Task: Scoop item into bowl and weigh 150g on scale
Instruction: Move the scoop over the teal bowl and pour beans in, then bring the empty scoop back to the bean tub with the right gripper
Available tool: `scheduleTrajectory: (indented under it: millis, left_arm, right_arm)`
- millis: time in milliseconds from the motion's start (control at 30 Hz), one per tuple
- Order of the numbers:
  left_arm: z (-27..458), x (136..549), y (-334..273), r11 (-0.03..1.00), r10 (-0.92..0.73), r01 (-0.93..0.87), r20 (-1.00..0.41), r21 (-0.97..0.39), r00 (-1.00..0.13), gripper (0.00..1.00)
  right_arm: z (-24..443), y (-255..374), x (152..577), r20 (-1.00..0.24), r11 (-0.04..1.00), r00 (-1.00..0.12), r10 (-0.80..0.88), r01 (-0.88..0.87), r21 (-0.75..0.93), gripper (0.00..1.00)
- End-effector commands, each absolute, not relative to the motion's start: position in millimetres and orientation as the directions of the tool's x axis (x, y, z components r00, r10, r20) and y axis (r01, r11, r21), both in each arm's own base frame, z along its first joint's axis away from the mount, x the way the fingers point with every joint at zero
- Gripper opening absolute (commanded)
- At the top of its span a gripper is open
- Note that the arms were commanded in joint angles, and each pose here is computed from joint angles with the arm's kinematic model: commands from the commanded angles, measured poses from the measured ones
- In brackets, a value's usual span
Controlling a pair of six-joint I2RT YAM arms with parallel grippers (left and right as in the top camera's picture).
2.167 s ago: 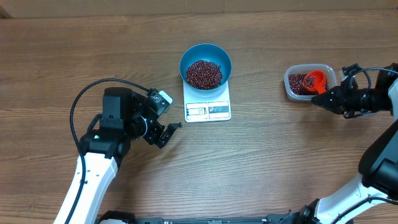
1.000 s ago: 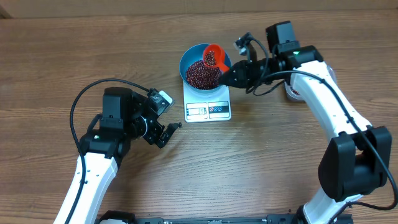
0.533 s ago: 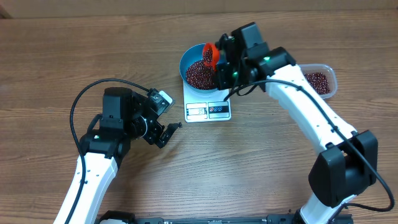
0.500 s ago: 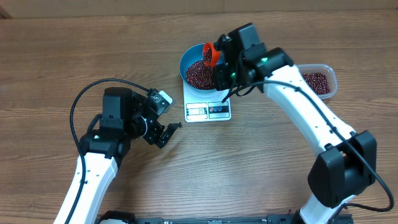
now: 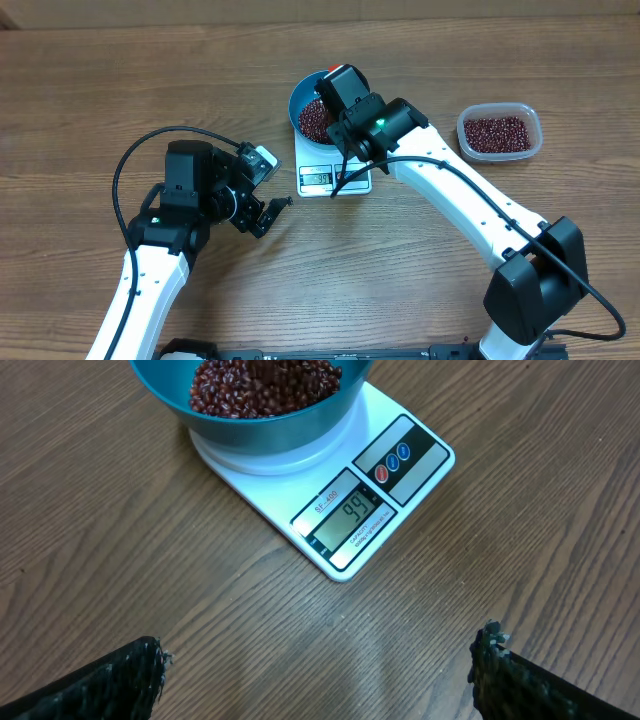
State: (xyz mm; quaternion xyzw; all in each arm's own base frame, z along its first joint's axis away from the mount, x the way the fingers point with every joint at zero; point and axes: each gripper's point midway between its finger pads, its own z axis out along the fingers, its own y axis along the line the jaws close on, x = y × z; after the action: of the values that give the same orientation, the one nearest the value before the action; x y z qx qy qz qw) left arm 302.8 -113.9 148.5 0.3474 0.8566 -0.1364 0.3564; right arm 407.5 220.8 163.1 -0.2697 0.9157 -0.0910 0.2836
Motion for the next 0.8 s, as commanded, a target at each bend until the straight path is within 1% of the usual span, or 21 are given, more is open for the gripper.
scheduleTrajectory:
  millis: [0,100,200,300,400,467,567,667,767]
  left_arm:
    - [149,303,-114,0.726,0.492,0.687,-0.707,0.011,-0.508,1.0]
    - [149,303,-114,0.726,0.492,0.688,-0.707,0.011,-0.508,1.0]
    - [149,303,-114,0.726,0.492,0.688,-0.707,0.011,-0.508,1.0]
    - [149,303,-114,0.726,0.492,0.687,-0.707,0.012,-0.508,1.0]
    - [149,303,-114,0.726,0.492,0.688,-0.707,0.011,-0.508,1.0]
    - [149,303,-114,0.726,0.492,0.688,-0.707,0.011,-0.508,0.99]
    - [149,303,-114,0.726,0.492,0.687,-0.707,0.011,-0.508,1.0]
    - [149,303,-114,0.726,0.492,0.687,-0.707,0.011,-0.508,1.0]
    - [149,303,-114,0.726,0.492,0.687,-0.707,0.011,-0.508,1.0]
  right_arm:
    - [189,224,411,-0.49,0.794,-0.624,-0.608,-0.469,-0.387,0.04]
    - [190,228,409,-0.469,0.755,-0.592,-0.656,-0.501,-0.423,0.04]
    - [191,229,407,-0.46,0.74,-0.58,-0.672,-0.501,-0.449,0.04]
    - [191,231,406,-0.466,0.748,-0.585,-0.664,-0.502,-0.435,0.04]
    - [191,231,406,-0.494,0.791,-0.617,-0.612,-0.468,-0.395,0.04]
    - [193,234,402,-0.5,0.798,-0.624,-0.601,-0.494,-0.344,0.04]
    - [215,230,400,-0.534,0.831,-0.65,-0.541,-0.512,-0.22,0.04]
    - [251,210,398,-0.566,0.853,-0.675,-0.473,-0.512,-0.103,0.04]
    - [280,176,392,-0.58,0.888,-0.72,-0.38,-0.46,-0.012,0.04]
